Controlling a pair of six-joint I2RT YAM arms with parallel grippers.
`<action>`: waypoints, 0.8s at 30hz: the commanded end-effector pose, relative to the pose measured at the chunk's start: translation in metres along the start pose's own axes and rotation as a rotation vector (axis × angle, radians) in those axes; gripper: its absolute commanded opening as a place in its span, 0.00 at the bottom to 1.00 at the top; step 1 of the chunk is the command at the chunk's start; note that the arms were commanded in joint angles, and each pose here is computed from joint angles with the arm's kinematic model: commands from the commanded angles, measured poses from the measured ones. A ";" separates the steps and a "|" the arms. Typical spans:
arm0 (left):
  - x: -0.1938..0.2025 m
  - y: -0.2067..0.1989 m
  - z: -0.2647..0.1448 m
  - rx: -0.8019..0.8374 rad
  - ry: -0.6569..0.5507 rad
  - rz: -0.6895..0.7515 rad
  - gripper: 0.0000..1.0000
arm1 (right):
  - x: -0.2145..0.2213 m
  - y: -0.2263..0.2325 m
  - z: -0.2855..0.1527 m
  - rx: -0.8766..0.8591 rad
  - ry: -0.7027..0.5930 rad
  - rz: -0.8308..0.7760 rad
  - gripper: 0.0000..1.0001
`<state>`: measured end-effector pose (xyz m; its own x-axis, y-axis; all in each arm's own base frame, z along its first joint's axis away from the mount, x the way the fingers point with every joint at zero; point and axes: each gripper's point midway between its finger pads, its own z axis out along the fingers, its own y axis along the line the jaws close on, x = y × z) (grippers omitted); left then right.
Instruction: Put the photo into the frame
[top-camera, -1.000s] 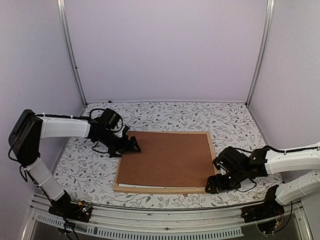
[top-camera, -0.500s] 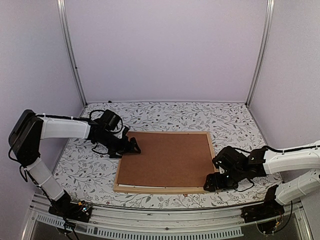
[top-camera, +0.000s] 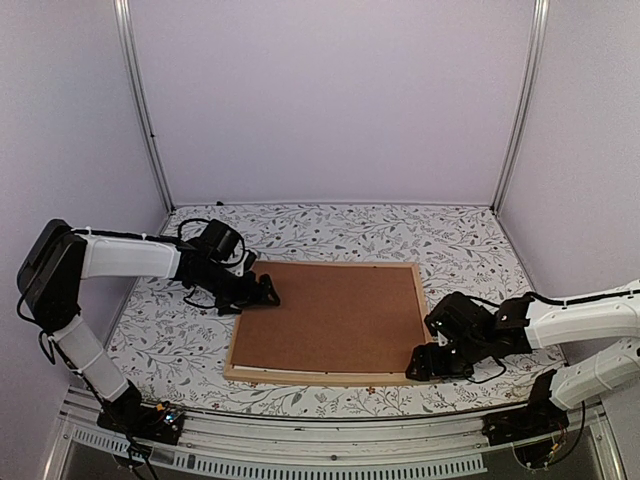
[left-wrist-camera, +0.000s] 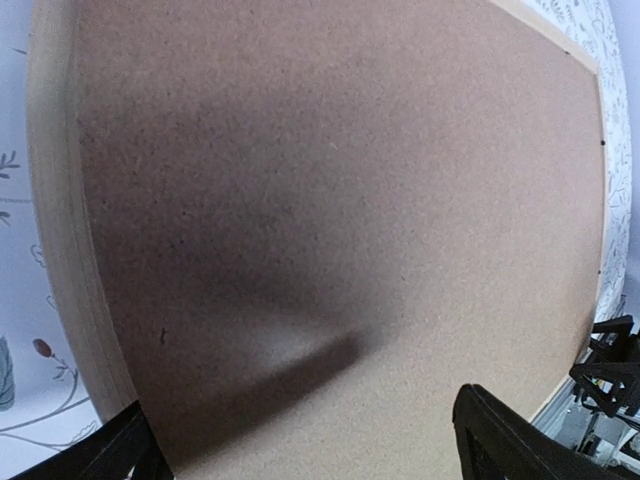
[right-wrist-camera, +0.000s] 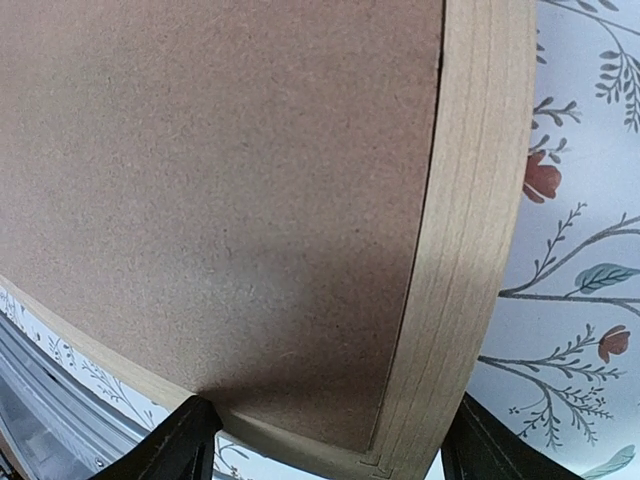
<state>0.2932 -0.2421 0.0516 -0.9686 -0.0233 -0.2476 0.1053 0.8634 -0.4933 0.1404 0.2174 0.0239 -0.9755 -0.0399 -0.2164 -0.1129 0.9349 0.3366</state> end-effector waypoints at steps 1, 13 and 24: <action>-0.002 -0.013 -0.004 0.044 -0.012 0.036 0.97 | 0.007 -0.008 0.015 0.010 0.015 0.067 0.76; 0.010 0.003 0.006 -0.033 0.010 0.048 0.97 | 0.011 -0.011 0.019 0.016 0.032 0.079 0.80; 0.010 0.007 -0.001 -0.142 0.002 0.093 1.00 | 0.006 -0.010 0.008 0.020 0.007 0.064 0.86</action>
<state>0.2983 -0.2371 0.0488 -0.9507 0.0048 -0.3102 0.1375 0.9028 -0.4074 0.1441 0.2267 0.0271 -0.9764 0.0200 -0.2152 -0.0679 0.9169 0.3933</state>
